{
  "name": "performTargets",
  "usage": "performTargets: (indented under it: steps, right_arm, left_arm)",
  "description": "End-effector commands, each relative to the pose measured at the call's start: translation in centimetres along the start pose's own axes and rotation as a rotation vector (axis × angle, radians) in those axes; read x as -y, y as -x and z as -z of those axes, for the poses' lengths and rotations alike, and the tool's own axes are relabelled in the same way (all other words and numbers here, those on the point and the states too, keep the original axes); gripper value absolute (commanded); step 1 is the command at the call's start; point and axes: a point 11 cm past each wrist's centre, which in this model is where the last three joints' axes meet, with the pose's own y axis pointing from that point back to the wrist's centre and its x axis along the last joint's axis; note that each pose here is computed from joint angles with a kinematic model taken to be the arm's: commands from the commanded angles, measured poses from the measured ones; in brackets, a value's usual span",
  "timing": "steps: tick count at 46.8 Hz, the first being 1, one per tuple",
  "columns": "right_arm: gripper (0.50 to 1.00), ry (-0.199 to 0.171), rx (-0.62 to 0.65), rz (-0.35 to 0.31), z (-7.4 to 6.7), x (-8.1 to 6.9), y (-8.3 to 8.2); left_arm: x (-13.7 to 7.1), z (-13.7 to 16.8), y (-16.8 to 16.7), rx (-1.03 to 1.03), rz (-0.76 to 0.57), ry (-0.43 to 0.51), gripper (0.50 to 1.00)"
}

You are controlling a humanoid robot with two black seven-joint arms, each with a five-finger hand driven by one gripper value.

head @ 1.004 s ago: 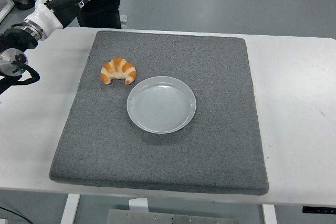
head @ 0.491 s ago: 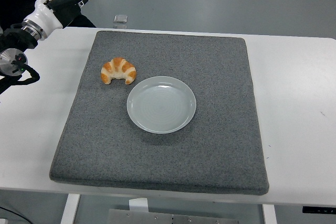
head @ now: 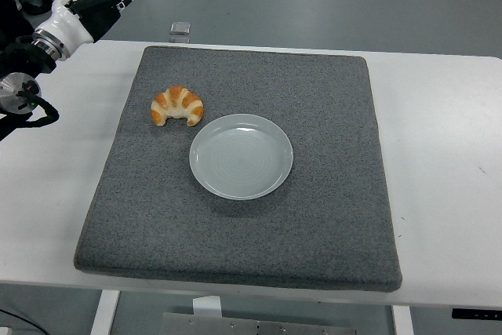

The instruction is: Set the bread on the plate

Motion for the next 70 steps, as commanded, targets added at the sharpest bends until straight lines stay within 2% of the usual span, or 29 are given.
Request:
performTargets:
  steps: [1,38,49,55,62,70]
  right_arm:
    - [0.938,0.000,0.000,0.000,0.0,0.0,0.0]
    - [0.938,0.000,0.000,-0.001,0.0,0.0,0.0]
    - [0.938,0.000,0.001,-0.001,0.0,0.0,-0.1]
    - [0.938,0.000,0.001,-0.001,0.0,0.0,-0.1]
    - [0.938,0.000,0.001,0.000,0.0,0.0,-0.1]
    - [0.938,0.000,0.001,0.000,0.0,0.0,-0.1]
  left_arm:
    - [0.0,0.0,0.0,0.000,0.000,0.000,0.988]
    - [0.2,-1.1,0.1,0.015,-0.001,0.016,0.981]
    - [0.6,-4.9,0.3,0.083,0.024,0.061,0.975]
    - [0.4,-6.3,1.1,0.199,0.073,0.054,0.949]
    - [-0.1,-6.7,2.6,0.429,0.160,-0.004,0.919]
    - [-1.1,-7.2,4.1,0.708,0.265,-0.063,0.921]
